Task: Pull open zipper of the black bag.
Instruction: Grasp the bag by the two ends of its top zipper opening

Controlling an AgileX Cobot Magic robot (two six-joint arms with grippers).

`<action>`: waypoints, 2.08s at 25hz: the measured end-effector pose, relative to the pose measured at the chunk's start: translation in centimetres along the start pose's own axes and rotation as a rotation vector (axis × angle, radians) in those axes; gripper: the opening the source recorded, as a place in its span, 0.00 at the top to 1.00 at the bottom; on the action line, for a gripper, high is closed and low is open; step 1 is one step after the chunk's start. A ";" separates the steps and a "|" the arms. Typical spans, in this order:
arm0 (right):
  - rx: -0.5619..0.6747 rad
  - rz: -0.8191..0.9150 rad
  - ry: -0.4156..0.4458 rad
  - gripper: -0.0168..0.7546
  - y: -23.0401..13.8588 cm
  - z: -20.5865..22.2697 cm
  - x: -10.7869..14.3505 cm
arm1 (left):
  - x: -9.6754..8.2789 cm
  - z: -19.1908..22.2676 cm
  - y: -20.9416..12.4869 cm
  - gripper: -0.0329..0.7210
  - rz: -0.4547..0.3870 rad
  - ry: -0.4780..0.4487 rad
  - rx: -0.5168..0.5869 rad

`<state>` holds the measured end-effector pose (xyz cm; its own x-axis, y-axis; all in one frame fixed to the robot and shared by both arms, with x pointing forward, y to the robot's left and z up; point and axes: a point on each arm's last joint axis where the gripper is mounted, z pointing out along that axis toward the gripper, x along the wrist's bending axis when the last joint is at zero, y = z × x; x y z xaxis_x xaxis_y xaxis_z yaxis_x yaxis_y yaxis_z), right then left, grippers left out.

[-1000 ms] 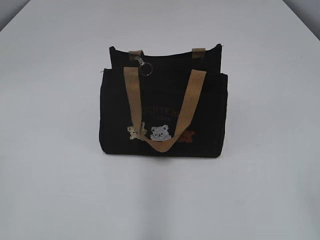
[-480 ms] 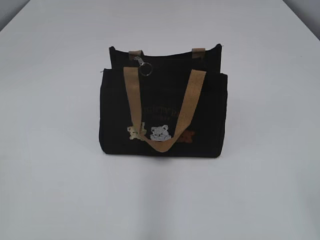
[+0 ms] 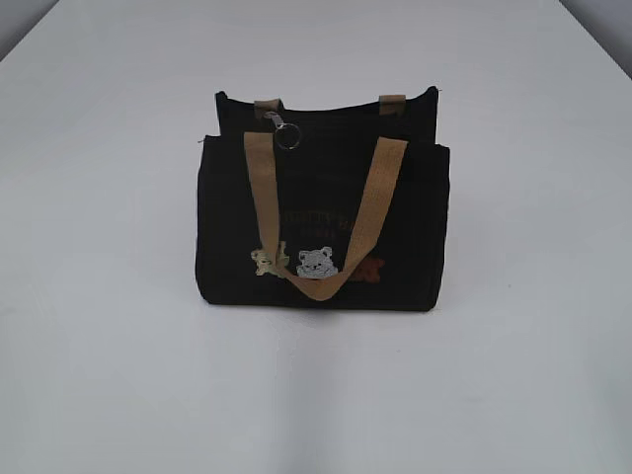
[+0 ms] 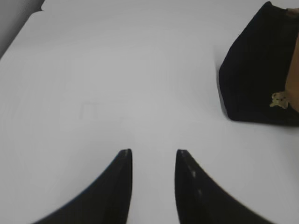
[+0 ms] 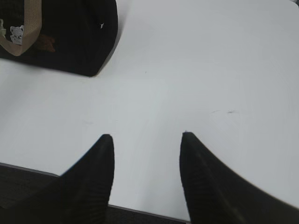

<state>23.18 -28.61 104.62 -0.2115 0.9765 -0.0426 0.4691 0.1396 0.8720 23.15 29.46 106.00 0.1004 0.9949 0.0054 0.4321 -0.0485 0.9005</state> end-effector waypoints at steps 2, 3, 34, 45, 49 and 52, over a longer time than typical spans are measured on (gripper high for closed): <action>0.000 0.000 0.000 0.51 0.0 0.0 0.0 | -0.2 0.7 0.4 0.64 -0.018 -0.031 0.046; 0.000 0.000 0.000 0.51 0.0 0.0 0.0 | -0.4 1.3 0.7 0.64 -0.023 -0.061 0.081; -0.003 0.007 0.016 0.51 0.0 0.0 0.1 | -7.8 32.1 4.5 0.40 0.593 -0.781 0.003; -0.020 -0.118 0.370 0.51 8.4 7.9 1.0 | -10.6 35.2 4.9 0.87 0.604 -0.820 0.015; 0.024 -0.148 0.491 0.51 12.7 15.9 1.2 | -10.7 35.2 4.9 0.87 0.605 -0.815 0.015; 0.041 -0.363 0.593 0.51 15.2 21.2 3.6 | -10.7 35.2 5.0 0.87 0.604 -0.815 0.014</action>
<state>47.73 -19.50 107.43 -0.7883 0.6137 -0.0444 0.3097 0.4580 0.8332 55.77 15.48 95.11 0.8843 0.4403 0.1552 0.1163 -0.5297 0.8401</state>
